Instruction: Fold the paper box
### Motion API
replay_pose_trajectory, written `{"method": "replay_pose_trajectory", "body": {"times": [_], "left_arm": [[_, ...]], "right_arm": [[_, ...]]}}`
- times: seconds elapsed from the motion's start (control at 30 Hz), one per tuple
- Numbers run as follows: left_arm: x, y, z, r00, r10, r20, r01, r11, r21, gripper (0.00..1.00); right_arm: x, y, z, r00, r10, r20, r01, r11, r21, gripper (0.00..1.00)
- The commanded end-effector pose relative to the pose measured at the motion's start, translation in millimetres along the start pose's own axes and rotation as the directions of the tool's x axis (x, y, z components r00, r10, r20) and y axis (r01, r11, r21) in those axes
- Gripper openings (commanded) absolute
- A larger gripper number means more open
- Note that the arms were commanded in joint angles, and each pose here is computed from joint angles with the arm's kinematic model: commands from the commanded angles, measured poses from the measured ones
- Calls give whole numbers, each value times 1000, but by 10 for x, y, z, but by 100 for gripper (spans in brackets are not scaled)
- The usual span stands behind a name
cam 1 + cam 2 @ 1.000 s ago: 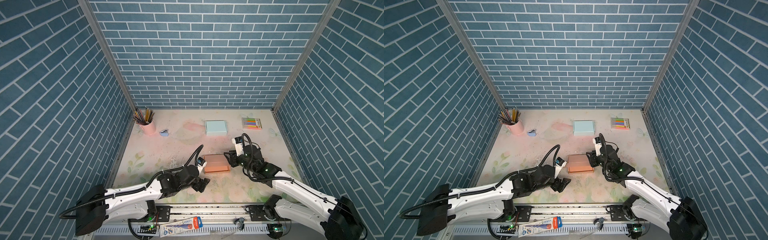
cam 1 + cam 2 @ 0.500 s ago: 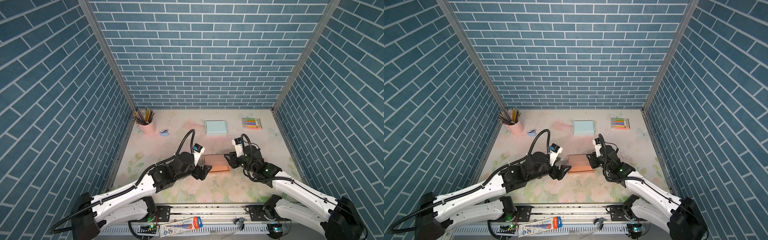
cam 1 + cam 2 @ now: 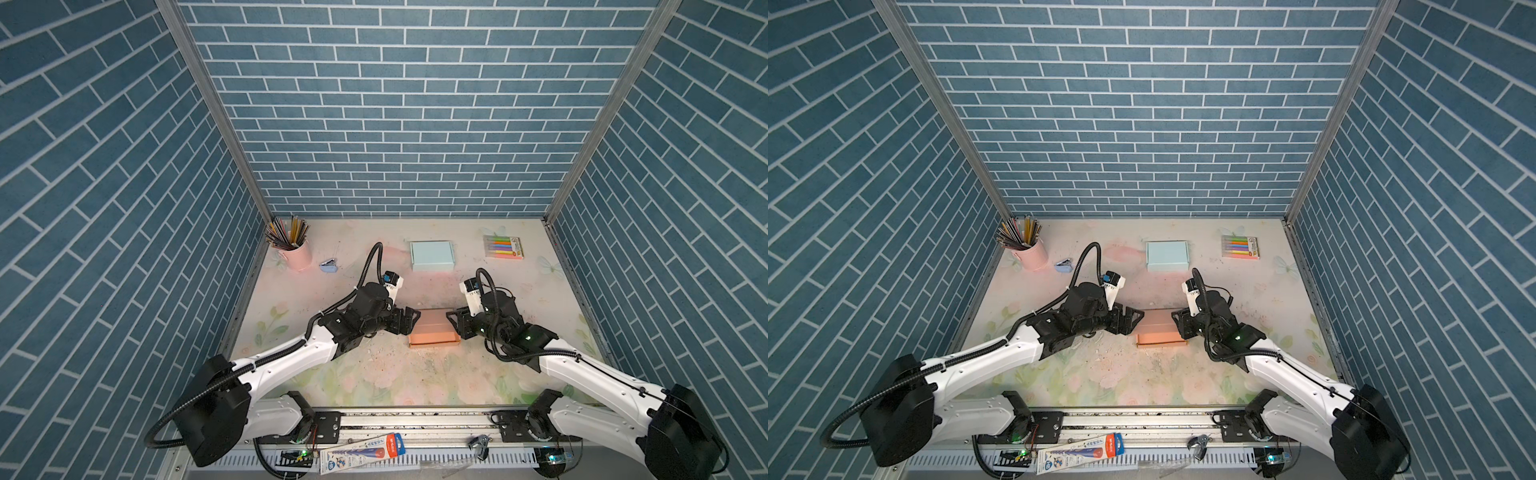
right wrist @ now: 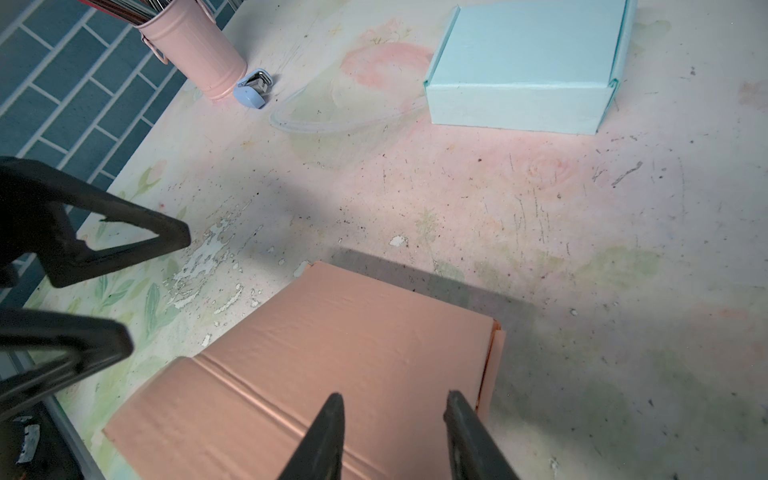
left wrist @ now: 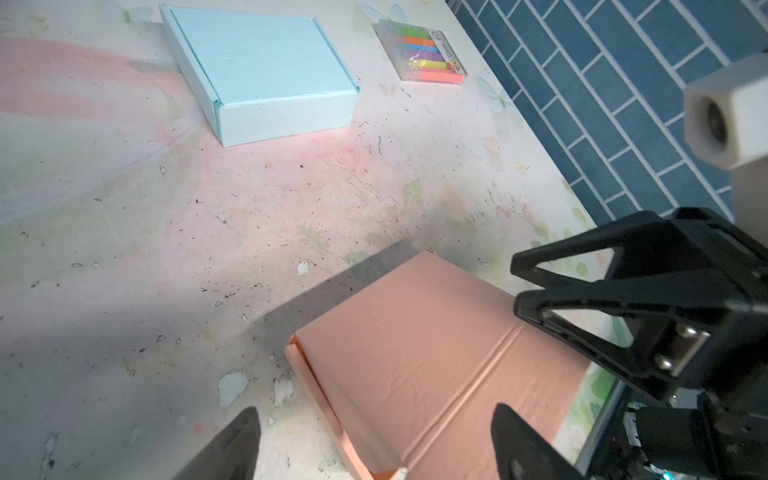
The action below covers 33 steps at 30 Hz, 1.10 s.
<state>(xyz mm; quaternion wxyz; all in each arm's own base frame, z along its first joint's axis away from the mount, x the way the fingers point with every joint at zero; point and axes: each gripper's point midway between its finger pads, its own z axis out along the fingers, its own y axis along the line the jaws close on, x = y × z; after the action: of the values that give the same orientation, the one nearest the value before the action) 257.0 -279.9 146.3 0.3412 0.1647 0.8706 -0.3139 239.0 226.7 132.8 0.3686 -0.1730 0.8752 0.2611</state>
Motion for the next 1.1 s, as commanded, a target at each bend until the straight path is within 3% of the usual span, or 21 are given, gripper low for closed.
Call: {"method": "replay_pose_trajectory", "body": {"times": [0.0, 1.07], "left_arm": [[-78, 0, 102, 1000, -20, 20, 20, 1000, 14, 87], [532, 311, 472, 991, -89, -103, 86, 996, -28, 82]], "right_arm": [[0, 18, -2, 1000, -15, -15, 15, 1000, -8, 42], [451, -130, 112, 991, 33, -127, -31, 999, 20, 42]]}}
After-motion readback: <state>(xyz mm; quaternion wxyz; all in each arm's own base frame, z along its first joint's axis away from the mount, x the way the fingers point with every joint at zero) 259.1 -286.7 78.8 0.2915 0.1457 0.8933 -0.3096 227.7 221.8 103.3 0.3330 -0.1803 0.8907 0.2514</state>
